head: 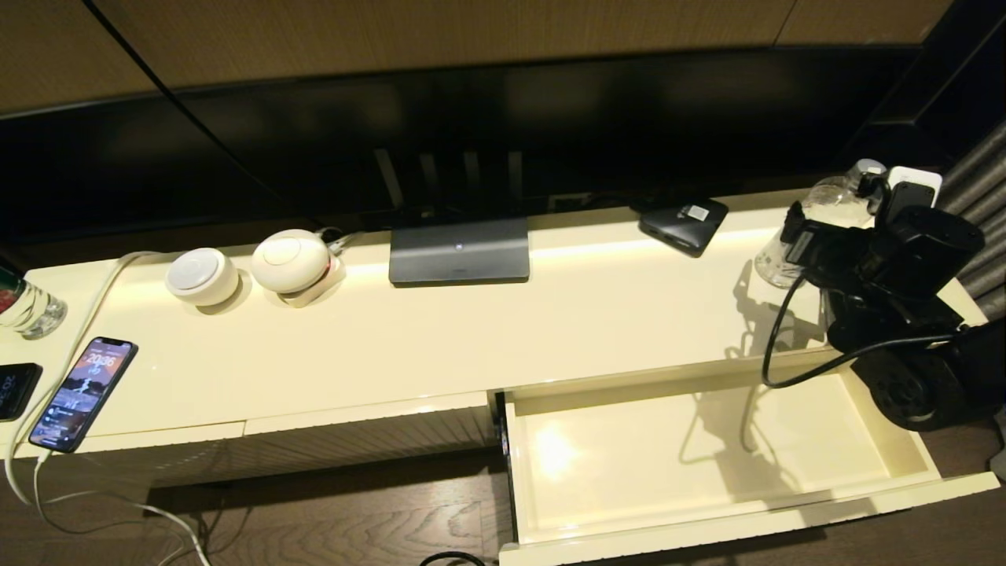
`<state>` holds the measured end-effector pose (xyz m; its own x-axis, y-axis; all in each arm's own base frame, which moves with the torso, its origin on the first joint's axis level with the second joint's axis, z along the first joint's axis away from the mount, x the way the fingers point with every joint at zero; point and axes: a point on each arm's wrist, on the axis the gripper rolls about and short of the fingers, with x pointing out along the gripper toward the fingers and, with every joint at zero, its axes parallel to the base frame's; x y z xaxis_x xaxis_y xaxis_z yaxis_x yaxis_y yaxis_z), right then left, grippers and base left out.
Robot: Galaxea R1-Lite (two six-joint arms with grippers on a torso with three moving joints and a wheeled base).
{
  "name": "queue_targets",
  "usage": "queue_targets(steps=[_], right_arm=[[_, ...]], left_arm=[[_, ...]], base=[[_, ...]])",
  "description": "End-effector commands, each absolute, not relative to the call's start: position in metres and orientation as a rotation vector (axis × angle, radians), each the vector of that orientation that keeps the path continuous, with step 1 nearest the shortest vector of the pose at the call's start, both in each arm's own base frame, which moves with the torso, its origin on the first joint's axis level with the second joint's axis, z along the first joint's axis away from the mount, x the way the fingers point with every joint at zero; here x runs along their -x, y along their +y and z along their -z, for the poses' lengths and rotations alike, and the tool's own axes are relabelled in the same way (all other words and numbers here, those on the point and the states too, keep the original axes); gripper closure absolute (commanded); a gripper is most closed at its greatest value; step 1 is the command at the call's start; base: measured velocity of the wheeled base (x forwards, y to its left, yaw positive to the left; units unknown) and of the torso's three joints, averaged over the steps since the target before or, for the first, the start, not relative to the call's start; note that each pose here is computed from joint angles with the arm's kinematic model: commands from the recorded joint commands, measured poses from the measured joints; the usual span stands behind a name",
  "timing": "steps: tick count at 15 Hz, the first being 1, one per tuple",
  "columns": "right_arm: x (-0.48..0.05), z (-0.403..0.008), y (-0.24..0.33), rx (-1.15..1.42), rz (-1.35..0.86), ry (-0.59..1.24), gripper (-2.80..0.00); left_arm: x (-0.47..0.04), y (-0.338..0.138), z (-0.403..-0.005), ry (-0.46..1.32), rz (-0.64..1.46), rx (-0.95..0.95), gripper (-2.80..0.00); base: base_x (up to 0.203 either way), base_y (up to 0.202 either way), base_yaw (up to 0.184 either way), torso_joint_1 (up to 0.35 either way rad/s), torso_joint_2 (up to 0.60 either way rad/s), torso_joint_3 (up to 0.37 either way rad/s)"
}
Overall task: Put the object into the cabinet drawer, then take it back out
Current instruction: Take the mineral water out of the drawer and put it on the table, then close the drawer
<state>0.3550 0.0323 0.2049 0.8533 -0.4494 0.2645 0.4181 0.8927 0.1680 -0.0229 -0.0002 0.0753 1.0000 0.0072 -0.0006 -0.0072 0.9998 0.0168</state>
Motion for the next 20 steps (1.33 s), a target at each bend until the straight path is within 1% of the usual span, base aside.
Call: queue_targets(steps=[1, 6, 7, 9, 10, 11, 13, 15, 17, 18, 19, 20], right_arm=[[-0.332, -0.235, 0.026, -0.108, 0.454, -0.381, -2.80], [-0.288, -0.270, 0.019, -0.067, 0.412, -0.465, -2.80], [-0.276, -0.280, 0.018, -0.048, 0.401, -0.489, 0.00], [-0.262, -0.287, 0.016, 0.010, 0.383, -0.484, 0.00], [-0.252, -0.292, 0.016, 0.070, 0.369, -0.464, 0.00], [-0.245, -0.293, 0.016, 0.183, 0.340, -0.420, 0.00], [-0.236, -0.290, 0.017, 0.408, 0.217, -0.319, 0.00], [-0.230, -0.289, 0.017, 0.530, 0.152, -0.269, 0.00], [-0.220, -0.284, 0.019, 0.728, 0.063, -0.176, 0.00], [-0.214, -0.279, 0.020, 0.796, 0.011, -0.140, 0.00], [-0.214, -0.278, 0.021, 0.805, -0.001, -0.136, 0.00], [-0.207, -0.268, 0.025, 0.858, -0.061, -0.095, 0.00]], left_arm=[[0.023, 0.000, -0.074, 0.005, -0.008, -0.017, 0.00], [0.023, 0.000, -0.074, 0.005, -0.008, -0.017, 0.00], [0.023, 0.000, -0.074, 0.005, -0.008, -0.017, 0.00], [0.023, 0.000, -0.074, 0.005, -0.008, -0.017, 0.00], [0.023, 0.000, -0.074, 0.005, -0.008, -0.017, 0.00], [0.023, 0.000, -0.074, 0.005, -0.008, -0.017, 0.00], [0.023, 0.000, -0.074, 0.005, -0.008, -0.017, 0.00], [0.023, 0.000, -0.074, 0.005, -0.008, -0.017, 0.00], [0.023, 0.000, -0.074, 0.005, -0.009, -0.017, 0.00], [0.023, 0.000, -0.074, 0.005, -0.009, -0.017, 0.00], [0.023, 0.000, -0.074, 0.005, -0.008, -0.017, 0.00], [0.023, 0.000, -0.074, 0.005, -0.008, -0.017, 0.00]], base=[[0.000, 0.000, 0.000, 0.000, 0.00, 0.000], [0.000, 0.000, 0.000, 0.000, 0.00, 0.000], [0.000, 0.000, 0.000, 0.000, 0.00, 0.000], [0.000, 0.000, 0.000, 0.000, 0.00, 0.000], [0.000, 0.000, 0.000, 0.000, 0.00, 0.000], [0.000, 0.000, 0.000, 0.000, 0.00, 0.000], [0.000, 0.000, 0.000, 0.000, 0.00, 0.000], [0.000, 0.000, 0.000, 0.000, 0.00, 0.000], [0.000, 0.000, 0.000, 0.000, 0.00, 0.000], [0.000, 0.000, 0.000, 0.000, 0.00, 0.000], [0.000, 0.000, 0.000, 0.000, 0.00, 0.000], [0.000, 0.000, 0.000, 0.000, 0.00, 0.000]])
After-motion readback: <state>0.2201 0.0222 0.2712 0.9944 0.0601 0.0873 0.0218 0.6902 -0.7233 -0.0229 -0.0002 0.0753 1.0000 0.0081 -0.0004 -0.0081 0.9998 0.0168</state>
